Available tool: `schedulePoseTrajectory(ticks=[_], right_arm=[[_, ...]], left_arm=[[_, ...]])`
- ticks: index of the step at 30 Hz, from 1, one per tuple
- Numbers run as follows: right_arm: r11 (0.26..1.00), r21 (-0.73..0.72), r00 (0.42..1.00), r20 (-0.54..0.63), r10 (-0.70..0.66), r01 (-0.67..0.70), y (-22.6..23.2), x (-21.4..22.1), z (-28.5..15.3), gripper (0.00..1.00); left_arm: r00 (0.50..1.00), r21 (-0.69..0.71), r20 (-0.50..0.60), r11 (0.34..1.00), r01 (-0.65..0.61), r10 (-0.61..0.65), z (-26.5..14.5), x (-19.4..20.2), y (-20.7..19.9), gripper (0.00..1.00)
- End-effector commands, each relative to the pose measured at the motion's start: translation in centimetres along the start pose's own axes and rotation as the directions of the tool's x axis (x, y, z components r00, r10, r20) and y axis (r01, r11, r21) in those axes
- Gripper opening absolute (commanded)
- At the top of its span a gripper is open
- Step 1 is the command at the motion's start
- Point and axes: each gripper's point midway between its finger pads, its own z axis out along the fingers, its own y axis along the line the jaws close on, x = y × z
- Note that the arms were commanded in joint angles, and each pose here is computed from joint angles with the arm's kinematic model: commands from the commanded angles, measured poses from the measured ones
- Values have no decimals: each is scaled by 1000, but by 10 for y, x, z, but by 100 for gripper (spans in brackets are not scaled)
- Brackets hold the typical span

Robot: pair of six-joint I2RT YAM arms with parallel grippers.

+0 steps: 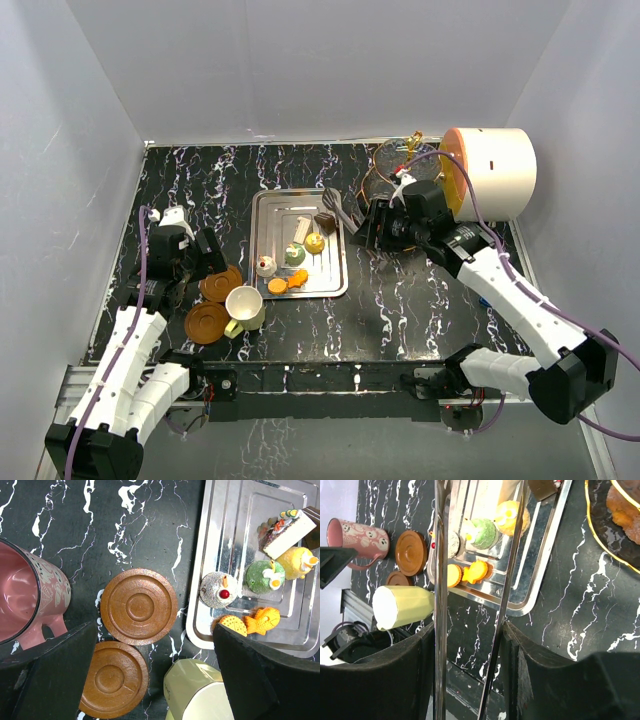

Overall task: Serve the afternoon tea
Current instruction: Adjust the dessert on the tray.

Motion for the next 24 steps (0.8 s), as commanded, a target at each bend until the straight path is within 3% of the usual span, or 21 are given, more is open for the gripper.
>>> schedulePoseTrajectory(ticks=[1,8,16,20,24], right_arm=[[997,-70,999,4,-46,46,22,-14,-13,47],[997,-48,995,-75,-67,63,22,-2,-8,47],[986,124,987,-131,-97,113,0,-6,4,46],[976,188,989,-119,-91,113,-7,-15,14,44],[986,160,995,-95,-33,48,-1,-17,32,42]], left_arm=[[1000,-1,29,1000,-3,3,-5,-6,0,99],[999,-1,34,1000,10,-10,-9,-8,0,99],[999,-30,26,998,47,-46,-8,-5,4,99],[999,-40,29,998,41,-40,-8,-3,7,99],[999,-49,18,998,38,-37,-6,-1,8,99]])
